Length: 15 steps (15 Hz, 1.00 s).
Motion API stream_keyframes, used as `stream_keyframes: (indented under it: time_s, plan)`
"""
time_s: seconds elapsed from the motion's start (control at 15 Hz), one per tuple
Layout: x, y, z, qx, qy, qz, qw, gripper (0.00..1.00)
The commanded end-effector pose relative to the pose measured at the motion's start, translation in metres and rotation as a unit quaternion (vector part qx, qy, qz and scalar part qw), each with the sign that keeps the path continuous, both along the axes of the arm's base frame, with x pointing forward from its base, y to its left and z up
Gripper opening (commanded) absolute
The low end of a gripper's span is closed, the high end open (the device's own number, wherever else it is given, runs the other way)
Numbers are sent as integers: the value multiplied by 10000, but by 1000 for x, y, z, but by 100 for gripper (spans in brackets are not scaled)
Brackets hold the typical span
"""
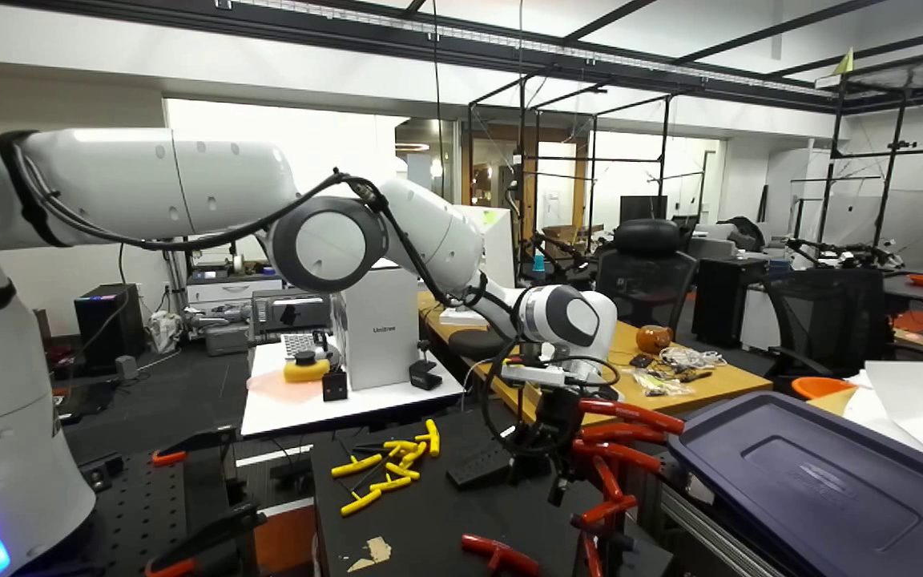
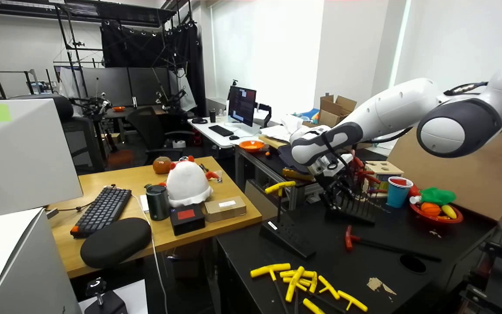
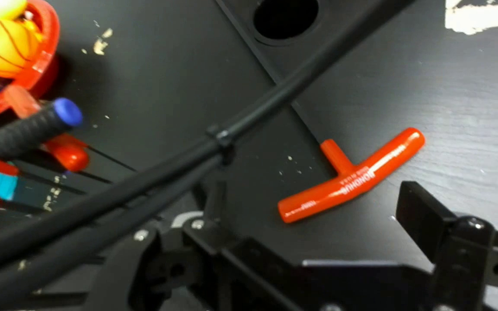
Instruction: Remove the longest red wrench from the holder and place it on the table
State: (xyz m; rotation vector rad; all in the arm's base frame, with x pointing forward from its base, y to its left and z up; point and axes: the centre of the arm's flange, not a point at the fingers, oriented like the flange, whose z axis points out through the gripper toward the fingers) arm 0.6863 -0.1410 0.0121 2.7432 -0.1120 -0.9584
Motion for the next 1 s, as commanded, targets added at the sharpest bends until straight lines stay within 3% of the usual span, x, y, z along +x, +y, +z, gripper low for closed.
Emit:
stream_keyframes:
  time_s: [0.0,0.07,0.2,0.47,0.67,0.93]
  plan:
    - [44,-3,-17,555,-758,-370,9949,100]
    - [64,7,49,698,-1013,-436,9915,100]
    - [66,7,83,869,-1464,-506,9841,100]
    - [98,11,195,915,-2514,-417,9627,100]
    - [108,11,285,894,-2935,-329,9512,100]
    - [84,6,368,913,-3113,-219,9457,100]
